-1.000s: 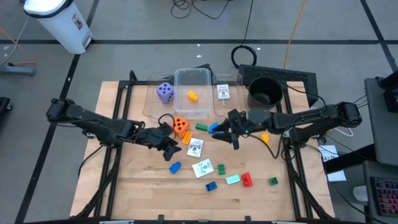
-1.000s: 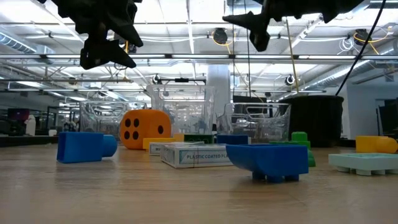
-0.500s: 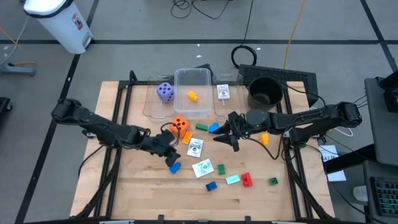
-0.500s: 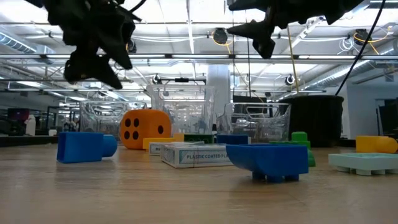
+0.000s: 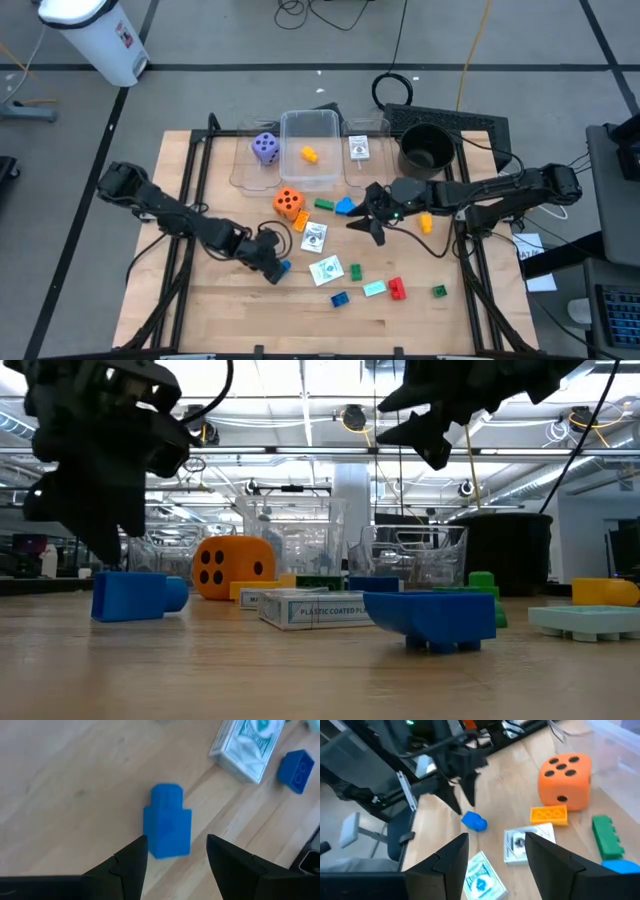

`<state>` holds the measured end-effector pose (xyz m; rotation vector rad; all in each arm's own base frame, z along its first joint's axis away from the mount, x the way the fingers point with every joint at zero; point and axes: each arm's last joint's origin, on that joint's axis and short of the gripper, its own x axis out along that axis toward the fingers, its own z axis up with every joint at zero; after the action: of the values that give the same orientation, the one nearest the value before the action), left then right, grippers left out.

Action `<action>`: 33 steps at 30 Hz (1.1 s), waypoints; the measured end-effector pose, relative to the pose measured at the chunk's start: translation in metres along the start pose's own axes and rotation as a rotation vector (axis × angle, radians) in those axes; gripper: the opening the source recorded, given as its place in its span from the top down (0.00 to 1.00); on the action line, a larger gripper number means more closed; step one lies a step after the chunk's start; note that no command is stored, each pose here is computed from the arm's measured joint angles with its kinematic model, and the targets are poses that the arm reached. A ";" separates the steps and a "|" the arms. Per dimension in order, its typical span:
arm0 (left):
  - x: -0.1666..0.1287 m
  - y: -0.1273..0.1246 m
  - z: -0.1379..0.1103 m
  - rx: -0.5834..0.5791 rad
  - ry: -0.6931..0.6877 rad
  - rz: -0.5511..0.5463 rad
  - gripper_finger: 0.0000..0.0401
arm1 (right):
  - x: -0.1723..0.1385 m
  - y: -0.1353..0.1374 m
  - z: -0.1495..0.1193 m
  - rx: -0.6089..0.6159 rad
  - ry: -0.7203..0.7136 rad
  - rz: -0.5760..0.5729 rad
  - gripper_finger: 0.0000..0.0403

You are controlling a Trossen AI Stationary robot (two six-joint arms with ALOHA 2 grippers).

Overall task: Pick & Place Toys
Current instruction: Put the blue one stud game piece into the middle transparent bin

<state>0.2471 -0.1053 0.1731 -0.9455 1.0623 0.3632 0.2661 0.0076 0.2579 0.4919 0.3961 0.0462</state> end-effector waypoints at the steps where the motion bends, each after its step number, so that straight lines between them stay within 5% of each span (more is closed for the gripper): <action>1: 0.000 0.000 -0.002 -0.004 -0.001 0.007 0.48 | 0.000 -0.001 0.000 0.005 0.007 -0.007 0.54; 17: -0.001 0.010 -0.003 0.068 -0.035 0.120 0.48 | -0.001 -0.006 0.000 0.026 0.013 -0.031 0.54; 33: -0.001 0.015 0.028 0.129 0.075 0.029 0.48 | -0.001 -0.006 0.000 0.048 0.013 -0.031 0.54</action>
<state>0.2528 -0.0742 0.1707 -0.8343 1.1551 0.2815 0.2652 0.0017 0.2554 0.5333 0.4181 0.0101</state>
